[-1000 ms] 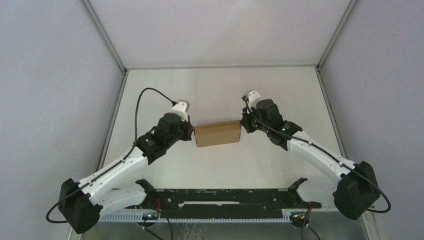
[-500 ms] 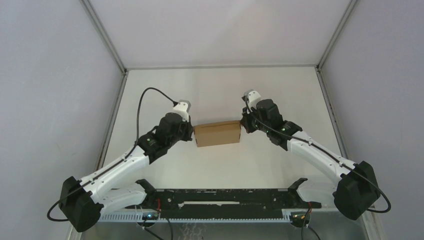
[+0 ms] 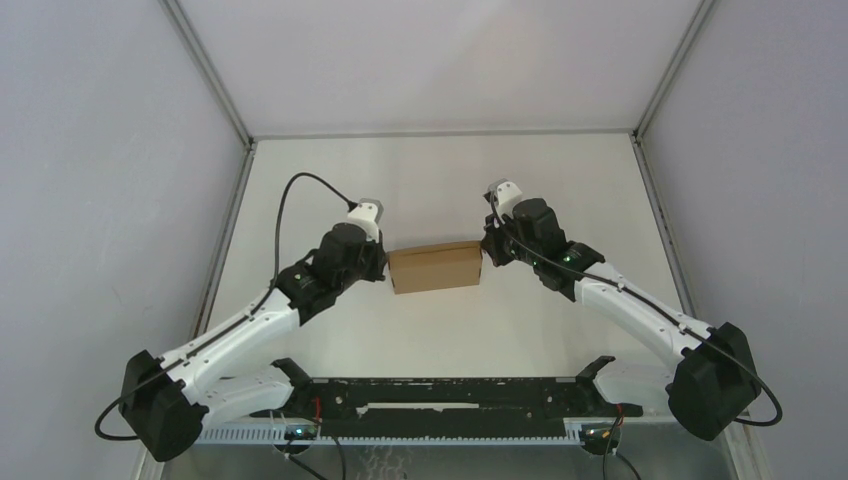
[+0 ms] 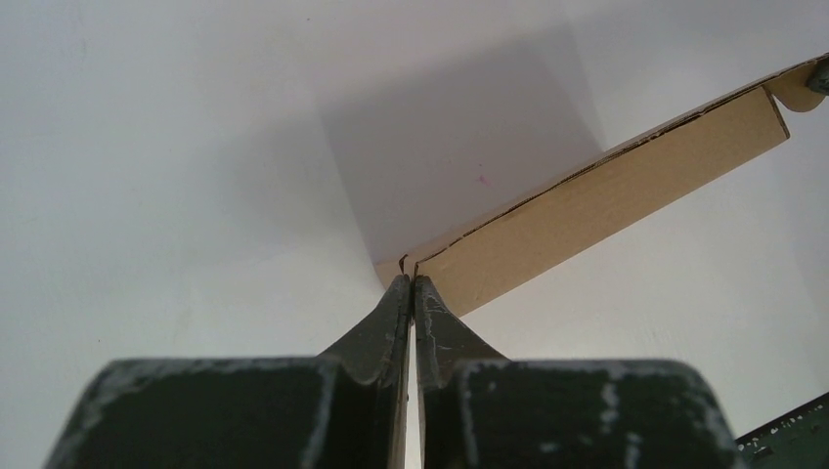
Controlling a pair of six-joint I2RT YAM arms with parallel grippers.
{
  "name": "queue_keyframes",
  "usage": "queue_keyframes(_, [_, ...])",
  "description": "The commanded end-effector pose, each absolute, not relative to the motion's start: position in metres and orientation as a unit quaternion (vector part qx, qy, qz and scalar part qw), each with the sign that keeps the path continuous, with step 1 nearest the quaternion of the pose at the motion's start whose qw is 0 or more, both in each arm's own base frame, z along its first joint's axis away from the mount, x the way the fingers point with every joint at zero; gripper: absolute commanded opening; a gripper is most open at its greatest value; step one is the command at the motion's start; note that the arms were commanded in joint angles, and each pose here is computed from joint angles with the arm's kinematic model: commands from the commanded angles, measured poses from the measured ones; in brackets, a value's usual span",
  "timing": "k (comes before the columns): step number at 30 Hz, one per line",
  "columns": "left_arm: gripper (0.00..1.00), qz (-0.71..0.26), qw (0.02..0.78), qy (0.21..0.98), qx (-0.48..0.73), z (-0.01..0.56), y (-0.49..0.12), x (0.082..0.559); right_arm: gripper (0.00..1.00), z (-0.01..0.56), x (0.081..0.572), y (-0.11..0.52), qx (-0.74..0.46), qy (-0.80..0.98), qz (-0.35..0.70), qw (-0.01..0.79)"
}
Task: Fold the paper box
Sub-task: Close the paper box at the center of the board.
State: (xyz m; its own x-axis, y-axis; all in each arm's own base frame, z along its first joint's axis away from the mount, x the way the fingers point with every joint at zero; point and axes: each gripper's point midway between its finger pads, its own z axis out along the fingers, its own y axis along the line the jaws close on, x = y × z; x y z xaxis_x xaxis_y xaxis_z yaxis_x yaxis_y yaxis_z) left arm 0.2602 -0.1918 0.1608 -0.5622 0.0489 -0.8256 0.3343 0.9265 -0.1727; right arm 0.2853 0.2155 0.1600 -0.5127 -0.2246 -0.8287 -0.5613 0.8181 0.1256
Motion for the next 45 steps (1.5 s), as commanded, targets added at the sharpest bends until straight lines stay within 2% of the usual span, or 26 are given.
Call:
queue_keyframes(1, [0.07, -0.173, 0.483, 0.853, 0.098, 0.193, -0.200, 0.270, 0.00, 0.178, 0.285, 0.219, -0.231, 0.833, 0.206, 0.459])
queue_keyframes(45, [0.08, -0.168, 0.454, 0.871, 0.083, 0.188, -0.210, 0.278, 0.00, 0.176, 0.286, 0.229, -0.187, 0.864, 0.208, 0.418])
